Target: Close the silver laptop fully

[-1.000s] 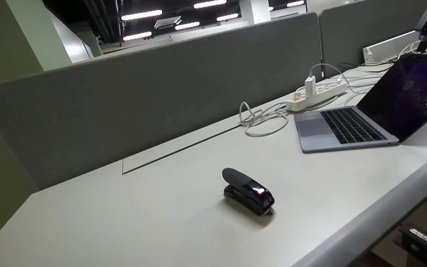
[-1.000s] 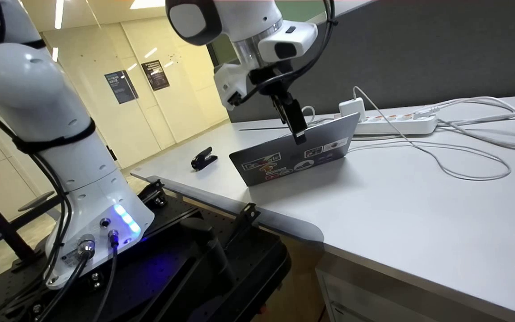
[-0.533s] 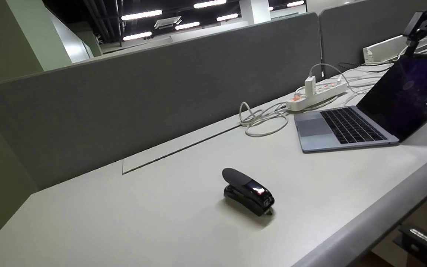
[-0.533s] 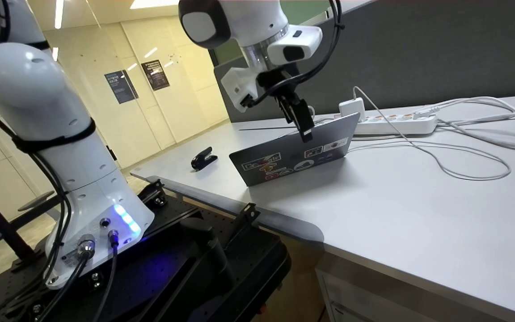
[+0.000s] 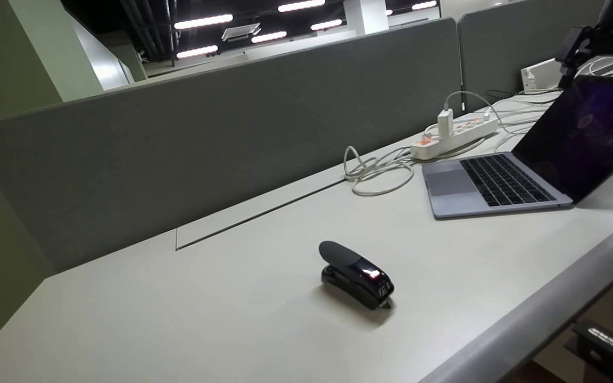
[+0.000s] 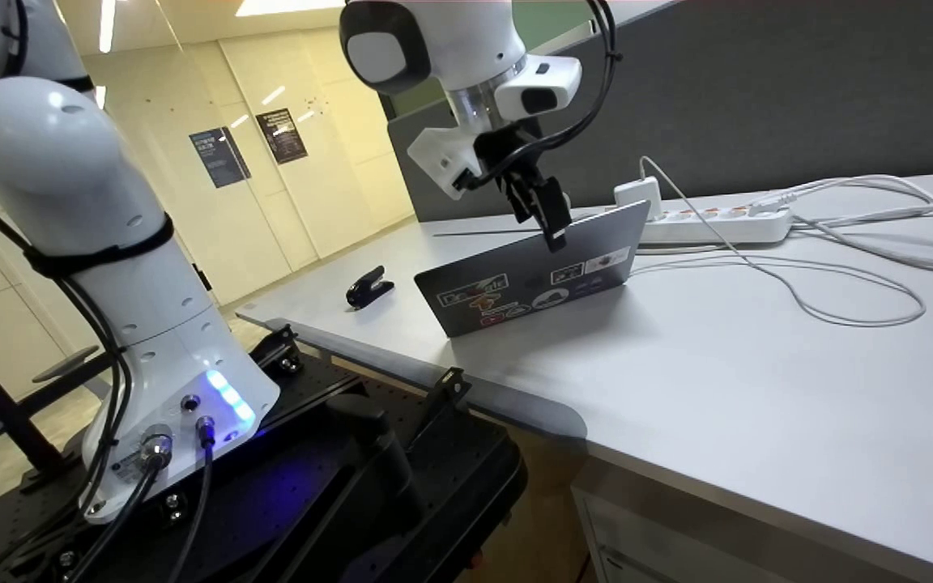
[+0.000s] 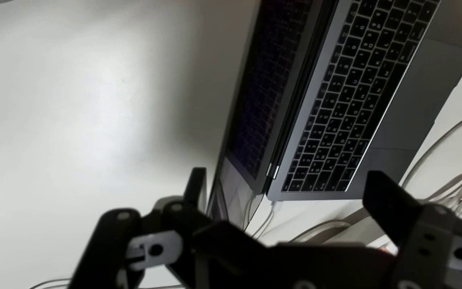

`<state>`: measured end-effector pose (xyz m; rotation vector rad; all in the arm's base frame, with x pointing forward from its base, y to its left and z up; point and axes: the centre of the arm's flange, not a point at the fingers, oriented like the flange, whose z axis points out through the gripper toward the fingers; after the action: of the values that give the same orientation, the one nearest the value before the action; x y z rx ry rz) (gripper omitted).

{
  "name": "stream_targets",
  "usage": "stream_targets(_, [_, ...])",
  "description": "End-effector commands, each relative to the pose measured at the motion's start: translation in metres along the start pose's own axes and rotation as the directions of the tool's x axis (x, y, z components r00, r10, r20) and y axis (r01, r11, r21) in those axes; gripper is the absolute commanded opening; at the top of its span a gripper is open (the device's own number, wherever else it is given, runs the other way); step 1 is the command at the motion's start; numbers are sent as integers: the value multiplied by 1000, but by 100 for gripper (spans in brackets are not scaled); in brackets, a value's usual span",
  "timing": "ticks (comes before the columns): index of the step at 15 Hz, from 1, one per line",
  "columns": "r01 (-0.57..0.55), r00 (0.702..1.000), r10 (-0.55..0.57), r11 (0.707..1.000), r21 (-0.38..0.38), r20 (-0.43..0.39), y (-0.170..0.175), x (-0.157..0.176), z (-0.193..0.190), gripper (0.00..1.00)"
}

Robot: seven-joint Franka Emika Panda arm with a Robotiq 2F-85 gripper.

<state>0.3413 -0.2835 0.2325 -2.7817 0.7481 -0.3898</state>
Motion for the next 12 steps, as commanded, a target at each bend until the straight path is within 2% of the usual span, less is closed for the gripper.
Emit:
stream_targets(1, [39, 999, -39, 999, 11, -10, -11, 7, 0, 100])
stream_targets(5, [94, 995, -94, 995, 16, -35, -22, 3, -7, 100])
stream_targets(12, [171, 985, -171, 985, 9, -35, -59, 8, 5, 100])
